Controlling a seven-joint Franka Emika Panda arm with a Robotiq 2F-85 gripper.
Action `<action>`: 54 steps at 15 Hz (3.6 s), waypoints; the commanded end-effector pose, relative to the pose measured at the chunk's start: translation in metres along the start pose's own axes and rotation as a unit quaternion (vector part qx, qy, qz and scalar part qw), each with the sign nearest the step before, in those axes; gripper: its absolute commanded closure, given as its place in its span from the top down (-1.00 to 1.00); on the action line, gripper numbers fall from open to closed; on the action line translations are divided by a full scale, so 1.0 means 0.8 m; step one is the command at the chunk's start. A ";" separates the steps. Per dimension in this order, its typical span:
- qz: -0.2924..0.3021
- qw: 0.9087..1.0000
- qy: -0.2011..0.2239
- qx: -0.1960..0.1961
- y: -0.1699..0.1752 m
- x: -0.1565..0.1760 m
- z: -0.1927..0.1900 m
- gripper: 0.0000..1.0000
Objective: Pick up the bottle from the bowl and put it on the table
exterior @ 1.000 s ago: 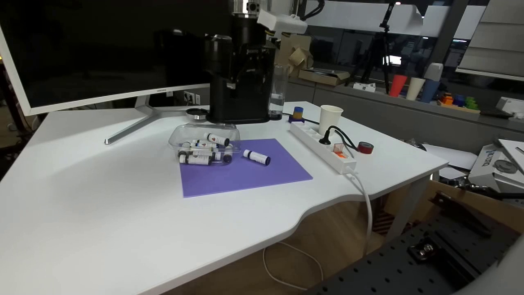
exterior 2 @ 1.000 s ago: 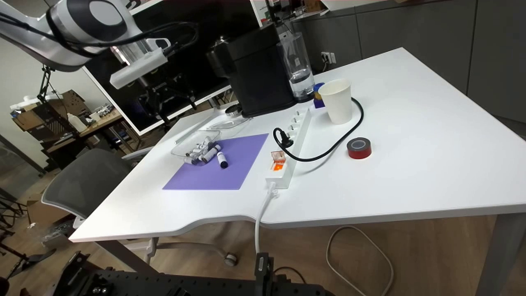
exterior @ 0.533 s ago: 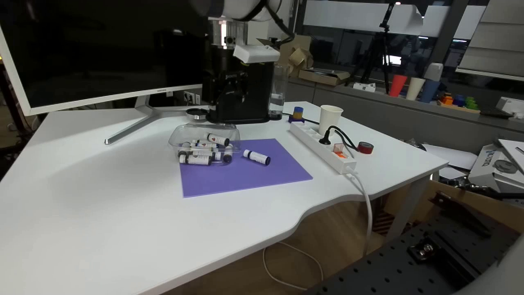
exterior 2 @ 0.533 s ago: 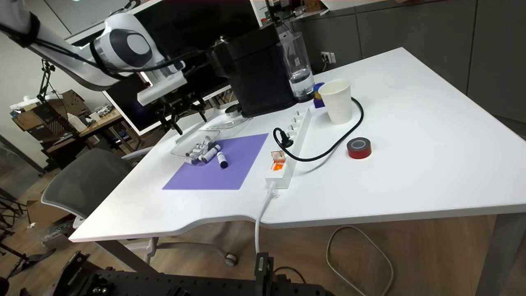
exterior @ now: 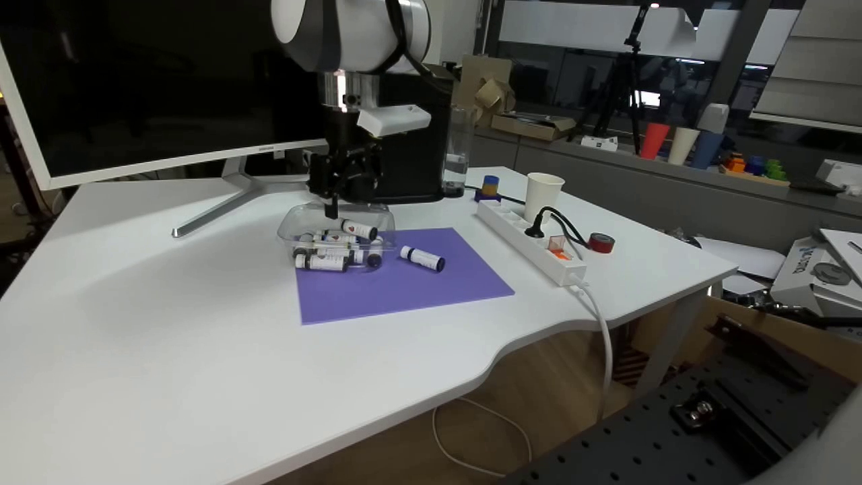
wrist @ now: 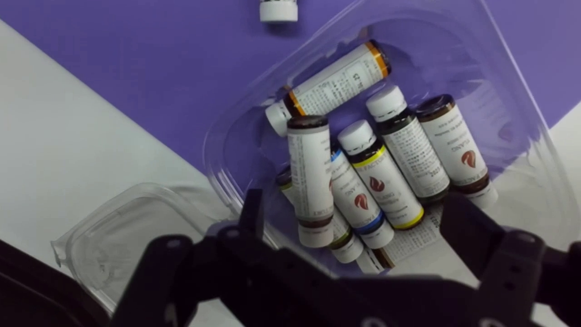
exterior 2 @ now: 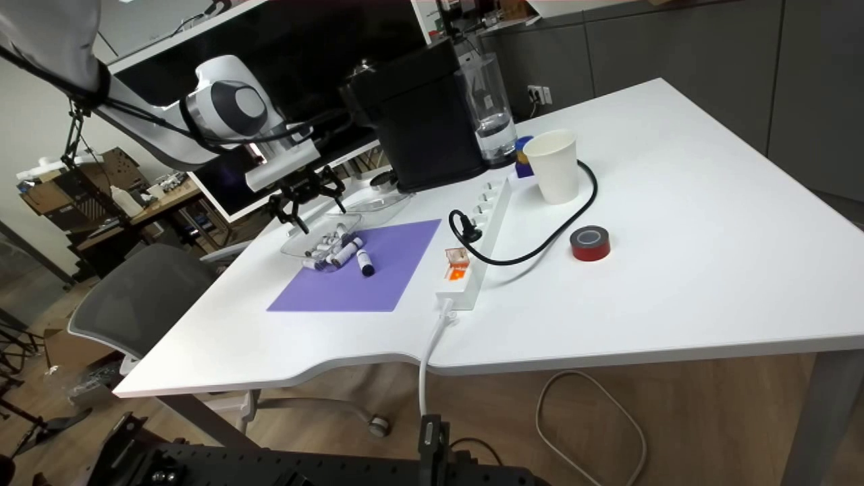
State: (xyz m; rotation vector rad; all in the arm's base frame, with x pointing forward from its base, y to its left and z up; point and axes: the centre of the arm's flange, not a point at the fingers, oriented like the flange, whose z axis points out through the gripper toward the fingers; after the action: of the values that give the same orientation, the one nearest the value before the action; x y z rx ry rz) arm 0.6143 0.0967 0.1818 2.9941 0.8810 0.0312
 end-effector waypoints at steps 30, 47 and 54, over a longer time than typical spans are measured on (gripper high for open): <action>0.064 0.998 0.012 0.021 0.021 -0.034 -0.050 -0.86; 0.225 0.972 -0.039 0.049 0.109 -0.191 0.012 -0.86; 0.258 0.964 -0.044 0.047 0.118 -0.214 0.044 0.07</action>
State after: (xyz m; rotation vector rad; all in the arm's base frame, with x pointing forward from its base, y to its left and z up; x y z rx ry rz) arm 0.5289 -0.0707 0.1474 3.1868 0.1708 -0.1429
